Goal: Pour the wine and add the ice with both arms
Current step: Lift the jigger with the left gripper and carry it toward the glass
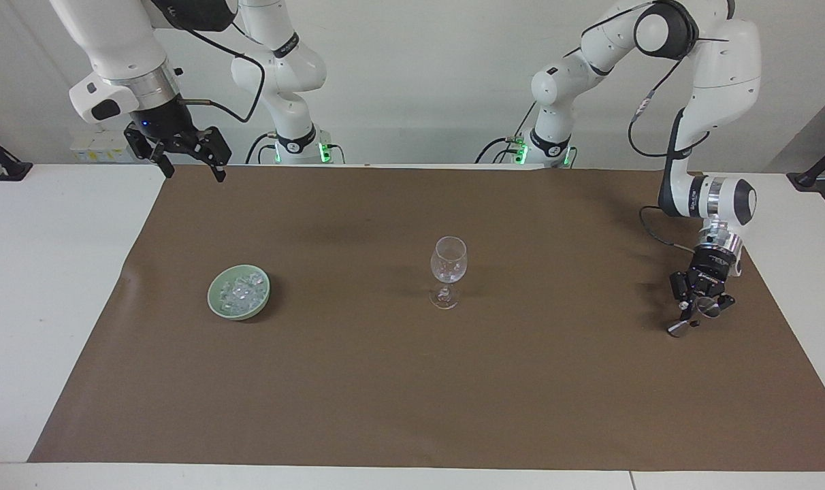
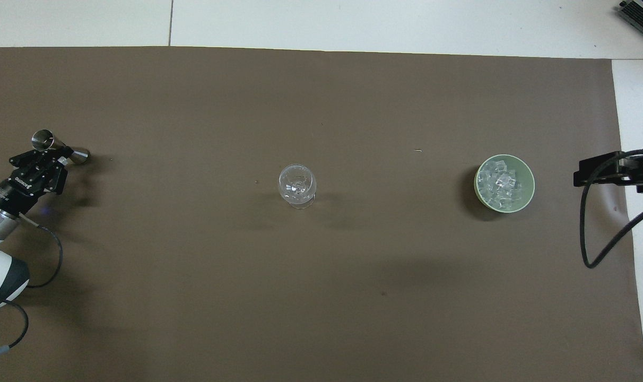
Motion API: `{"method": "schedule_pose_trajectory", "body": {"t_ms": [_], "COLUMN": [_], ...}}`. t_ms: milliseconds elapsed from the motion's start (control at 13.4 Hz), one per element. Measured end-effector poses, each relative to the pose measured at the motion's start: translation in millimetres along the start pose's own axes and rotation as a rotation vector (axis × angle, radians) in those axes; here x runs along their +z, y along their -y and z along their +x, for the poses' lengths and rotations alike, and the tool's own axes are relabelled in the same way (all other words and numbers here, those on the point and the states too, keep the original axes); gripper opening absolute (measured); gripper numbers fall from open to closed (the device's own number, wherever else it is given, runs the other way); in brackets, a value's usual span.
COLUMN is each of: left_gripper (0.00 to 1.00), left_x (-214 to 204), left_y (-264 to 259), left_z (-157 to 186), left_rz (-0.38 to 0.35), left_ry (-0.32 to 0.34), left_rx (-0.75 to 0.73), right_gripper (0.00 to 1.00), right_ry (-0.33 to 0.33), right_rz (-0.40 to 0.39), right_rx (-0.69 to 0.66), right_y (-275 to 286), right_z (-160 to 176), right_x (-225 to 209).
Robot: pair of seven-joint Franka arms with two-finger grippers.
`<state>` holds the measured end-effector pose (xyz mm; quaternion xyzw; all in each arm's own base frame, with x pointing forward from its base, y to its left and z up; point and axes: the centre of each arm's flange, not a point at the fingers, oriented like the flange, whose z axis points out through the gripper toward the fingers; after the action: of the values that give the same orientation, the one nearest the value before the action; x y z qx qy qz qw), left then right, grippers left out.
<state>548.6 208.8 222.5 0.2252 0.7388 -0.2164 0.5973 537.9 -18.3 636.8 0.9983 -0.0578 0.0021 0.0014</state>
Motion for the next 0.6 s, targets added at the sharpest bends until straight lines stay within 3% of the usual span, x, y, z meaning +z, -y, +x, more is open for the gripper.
{"method": "schedule_pose_trajectory", "body": {"t_ms": [599], "left_gripper": [0.2], "left_x": [48], "left_y": [33], "left_z": [-68], "left_rz": [0.068], "left_ry": [0.006], "left_rx": [0.119], "right_gripper": [1.0], "right_ry": [0.0], "right_rz": [0.0], "right_rx": [0.0], "right_y": [0], "right_z": [0], "right_x": [0]}}
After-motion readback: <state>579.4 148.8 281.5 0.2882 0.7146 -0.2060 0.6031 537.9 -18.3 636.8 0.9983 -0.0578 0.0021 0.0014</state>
